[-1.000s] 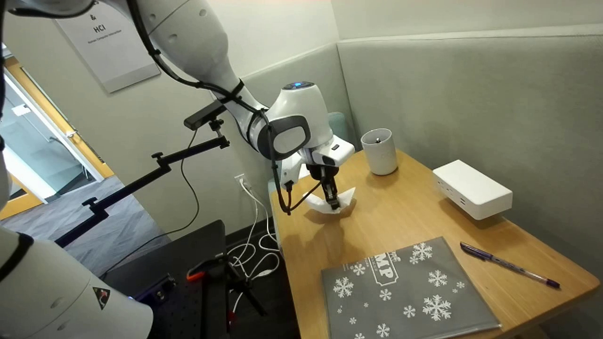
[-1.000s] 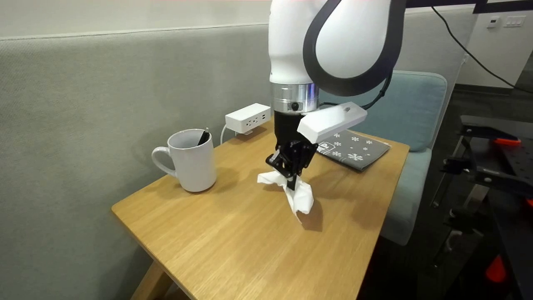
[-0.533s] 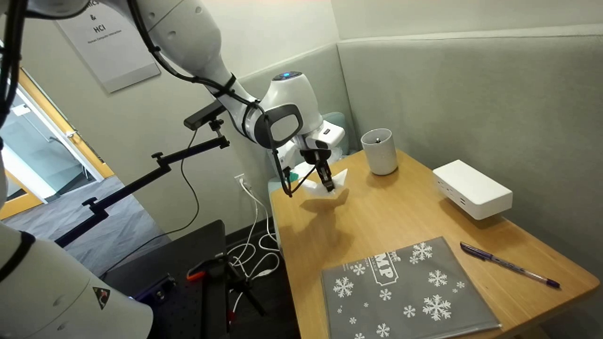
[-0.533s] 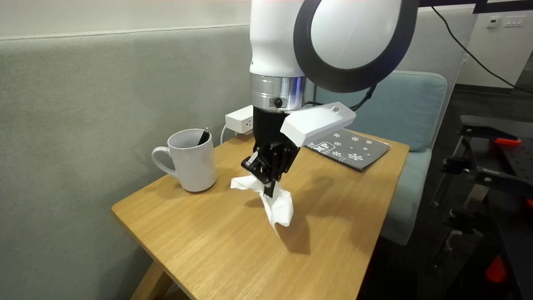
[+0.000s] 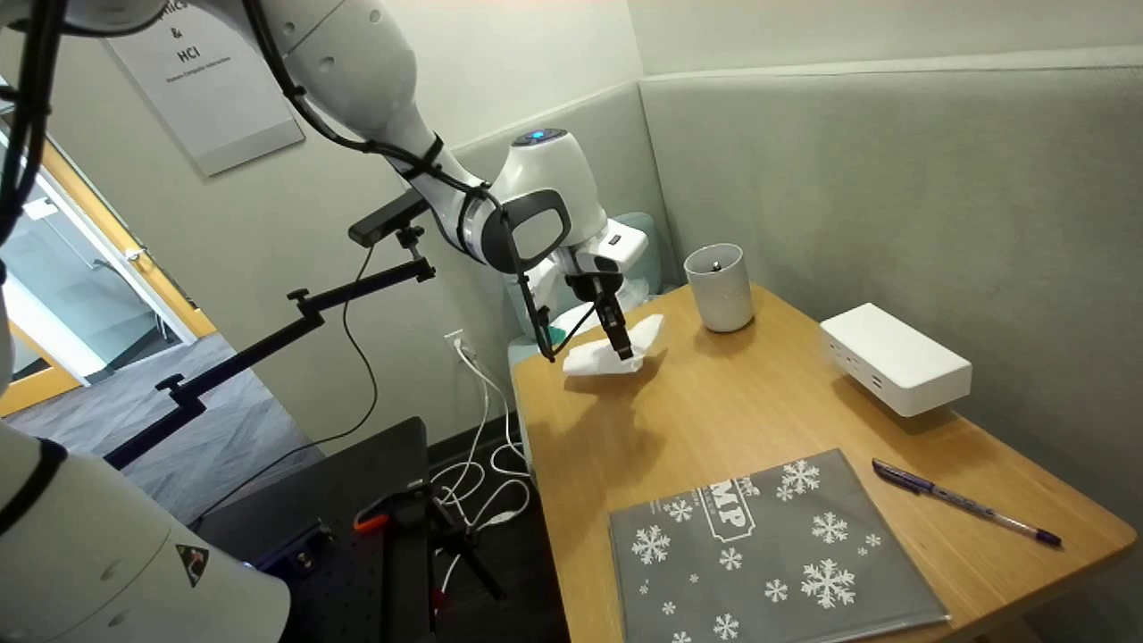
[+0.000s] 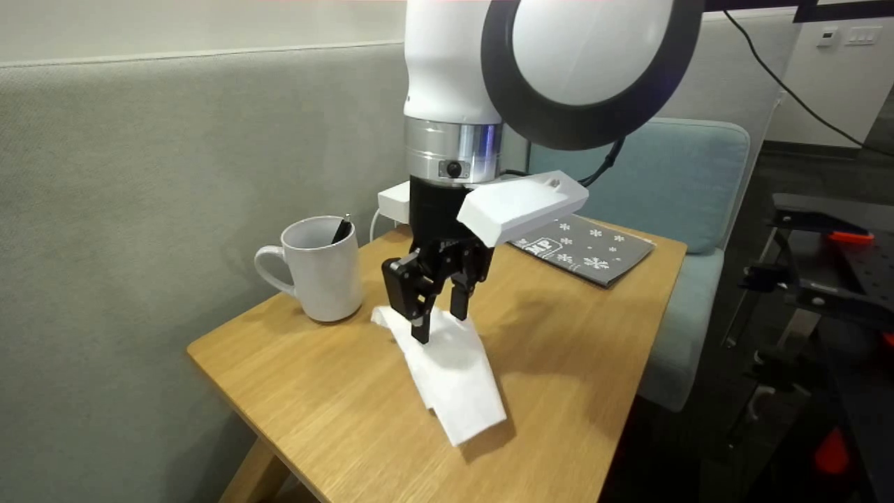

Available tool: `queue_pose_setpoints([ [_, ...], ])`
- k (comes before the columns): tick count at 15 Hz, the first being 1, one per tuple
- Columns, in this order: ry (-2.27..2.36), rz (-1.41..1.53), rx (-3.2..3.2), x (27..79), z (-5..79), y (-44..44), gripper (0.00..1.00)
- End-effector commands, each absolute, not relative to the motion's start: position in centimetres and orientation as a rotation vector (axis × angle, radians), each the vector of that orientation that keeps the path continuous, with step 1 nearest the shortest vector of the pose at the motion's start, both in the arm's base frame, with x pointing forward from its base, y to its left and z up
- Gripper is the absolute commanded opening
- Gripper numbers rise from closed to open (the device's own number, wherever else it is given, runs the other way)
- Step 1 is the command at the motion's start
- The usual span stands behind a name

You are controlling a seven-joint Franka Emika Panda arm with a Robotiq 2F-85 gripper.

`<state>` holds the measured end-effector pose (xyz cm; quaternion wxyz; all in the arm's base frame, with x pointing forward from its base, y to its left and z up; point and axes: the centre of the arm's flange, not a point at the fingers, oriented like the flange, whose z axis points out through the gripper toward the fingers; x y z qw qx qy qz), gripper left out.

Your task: Pick up the napkin and wipe the table

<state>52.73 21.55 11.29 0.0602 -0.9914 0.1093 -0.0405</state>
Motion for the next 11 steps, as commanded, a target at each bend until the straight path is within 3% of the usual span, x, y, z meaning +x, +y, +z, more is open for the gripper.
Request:
queue_pose_setpoints([
  [1, 0.302, -0.127, -2.990, 52.82, 12.23, 21.76, 0.94],
  [3, 0.300, -0.131, -2.989, 52.80, 12.33, 21.85, 1.00],
  [11, 0.302, -0.146, -2.986, 52.57, 12.66, 21.76, 1.00],
])
